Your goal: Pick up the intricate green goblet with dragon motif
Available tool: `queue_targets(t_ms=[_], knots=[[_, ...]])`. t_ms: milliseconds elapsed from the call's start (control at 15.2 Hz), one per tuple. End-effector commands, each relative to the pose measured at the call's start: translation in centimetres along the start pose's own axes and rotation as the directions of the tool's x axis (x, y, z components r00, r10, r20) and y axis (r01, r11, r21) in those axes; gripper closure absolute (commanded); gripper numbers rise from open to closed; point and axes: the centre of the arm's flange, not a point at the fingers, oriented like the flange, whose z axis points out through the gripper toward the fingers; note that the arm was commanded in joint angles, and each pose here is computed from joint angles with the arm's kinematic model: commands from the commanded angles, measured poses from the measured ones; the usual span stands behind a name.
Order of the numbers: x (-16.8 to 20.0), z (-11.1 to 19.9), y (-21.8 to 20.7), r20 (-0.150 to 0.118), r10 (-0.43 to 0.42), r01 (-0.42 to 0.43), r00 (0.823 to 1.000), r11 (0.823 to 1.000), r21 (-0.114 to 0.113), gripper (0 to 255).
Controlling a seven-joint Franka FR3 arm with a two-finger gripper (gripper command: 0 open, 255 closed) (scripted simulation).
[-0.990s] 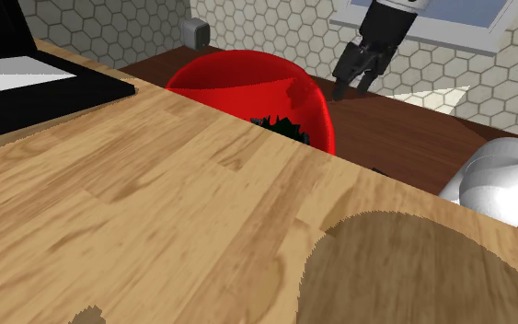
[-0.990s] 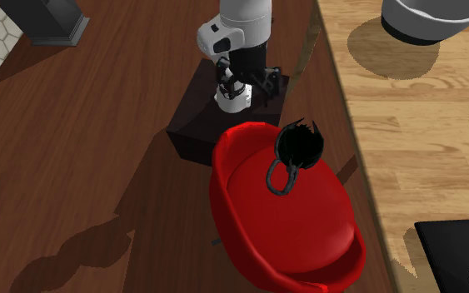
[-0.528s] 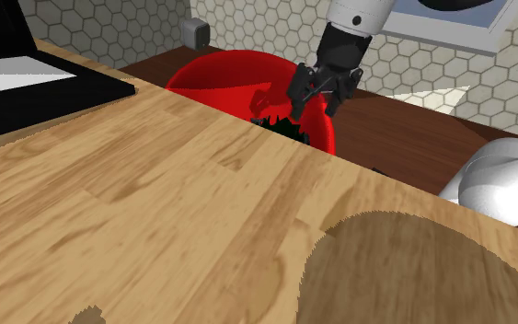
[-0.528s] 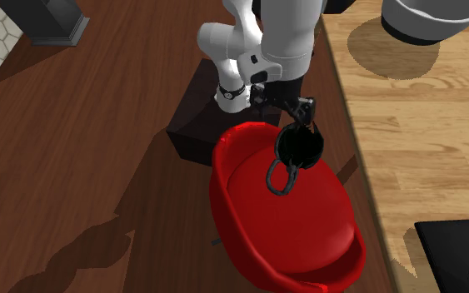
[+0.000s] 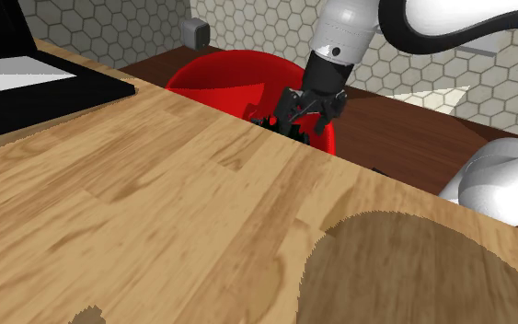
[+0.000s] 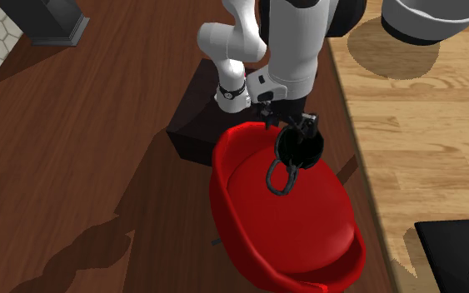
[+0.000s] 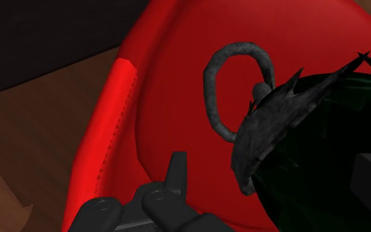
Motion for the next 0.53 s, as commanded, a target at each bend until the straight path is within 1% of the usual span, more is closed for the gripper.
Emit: queue_targets(t_ms=[0, 66, 132, 462], knots=[[-0.03, 0.84, 0.16, 0.000, 0.000, 0.000, 1.000, 1.000, 0.000, 0], [-0.03, 0.84, 0.16, 0.000, 0.000, 0.000, 1.000, 1.000, 0.000, 0], [-0.08, 0.75, 0.16, 0.000, 0.000, 0.000, 1.000, 1.000, 0.000, 255], [-0.05, 0.76, 0.16, 0.000, 0.000, 0.000, 1.000, 1.000, 0.000, 255]])
